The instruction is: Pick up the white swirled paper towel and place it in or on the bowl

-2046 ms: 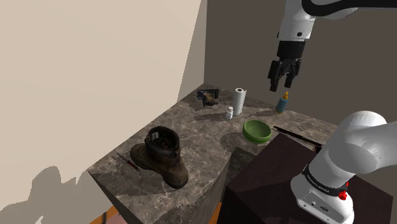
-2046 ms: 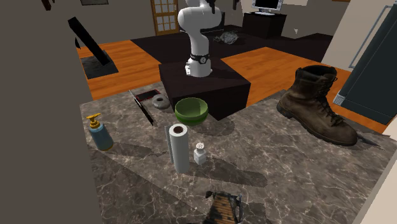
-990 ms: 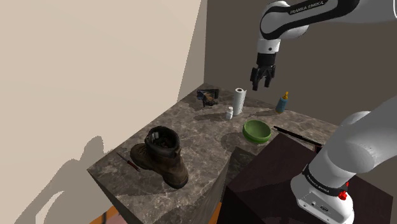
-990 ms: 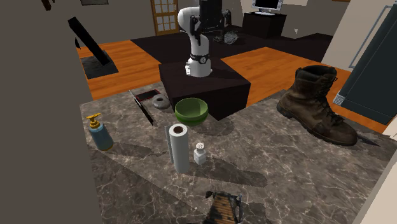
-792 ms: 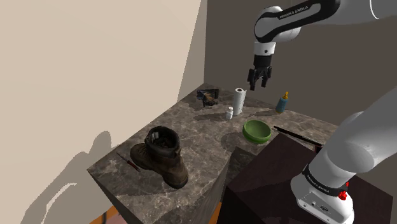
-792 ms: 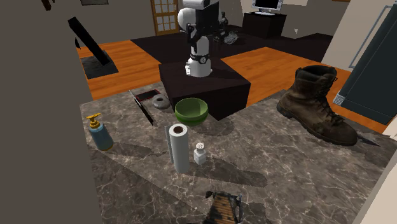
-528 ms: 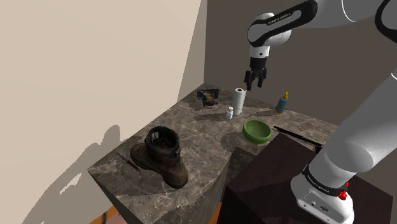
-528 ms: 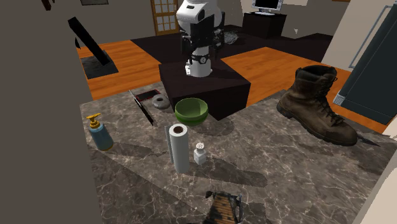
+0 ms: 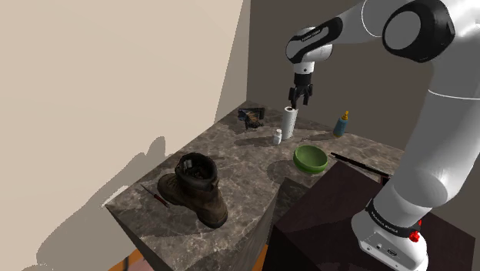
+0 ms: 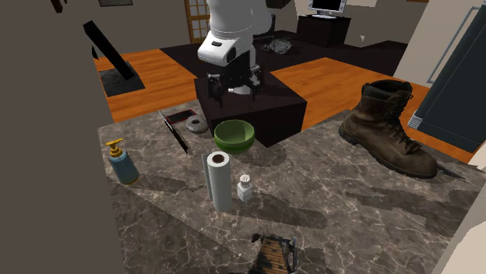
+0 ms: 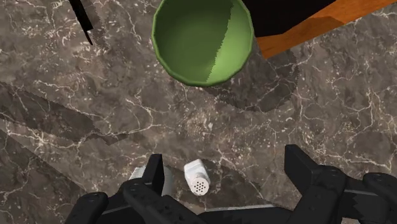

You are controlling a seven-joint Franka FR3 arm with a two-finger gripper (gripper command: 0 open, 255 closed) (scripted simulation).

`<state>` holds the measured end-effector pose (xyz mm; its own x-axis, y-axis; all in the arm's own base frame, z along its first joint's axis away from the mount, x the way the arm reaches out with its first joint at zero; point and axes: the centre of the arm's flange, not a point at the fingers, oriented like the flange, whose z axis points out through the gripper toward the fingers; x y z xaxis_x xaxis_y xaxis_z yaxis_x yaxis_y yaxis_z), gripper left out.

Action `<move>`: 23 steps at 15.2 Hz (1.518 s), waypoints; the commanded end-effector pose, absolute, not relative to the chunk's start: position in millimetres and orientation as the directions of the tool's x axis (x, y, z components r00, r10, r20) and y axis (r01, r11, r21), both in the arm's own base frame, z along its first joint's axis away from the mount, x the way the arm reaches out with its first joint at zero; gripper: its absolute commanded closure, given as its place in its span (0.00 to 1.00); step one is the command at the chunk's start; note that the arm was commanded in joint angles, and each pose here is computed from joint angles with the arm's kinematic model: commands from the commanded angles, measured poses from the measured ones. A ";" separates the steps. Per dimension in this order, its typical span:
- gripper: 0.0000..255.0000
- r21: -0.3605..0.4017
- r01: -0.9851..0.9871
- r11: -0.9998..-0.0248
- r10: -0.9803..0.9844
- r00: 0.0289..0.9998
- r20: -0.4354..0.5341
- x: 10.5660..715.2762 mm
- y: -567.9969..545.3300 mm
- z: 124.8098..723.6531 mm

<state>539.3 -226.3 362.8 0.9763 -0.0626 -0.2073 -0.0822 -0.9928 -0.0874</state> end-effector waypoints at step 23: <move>0.00 -0.070 -0.053 -0.996 -0.037 0.976 -0.216 641.8 -311.0 242.0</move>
<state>641.8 -310.9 242.3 0.9757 -0.0367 -0.2162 -0.0529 -0.9962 -0.0697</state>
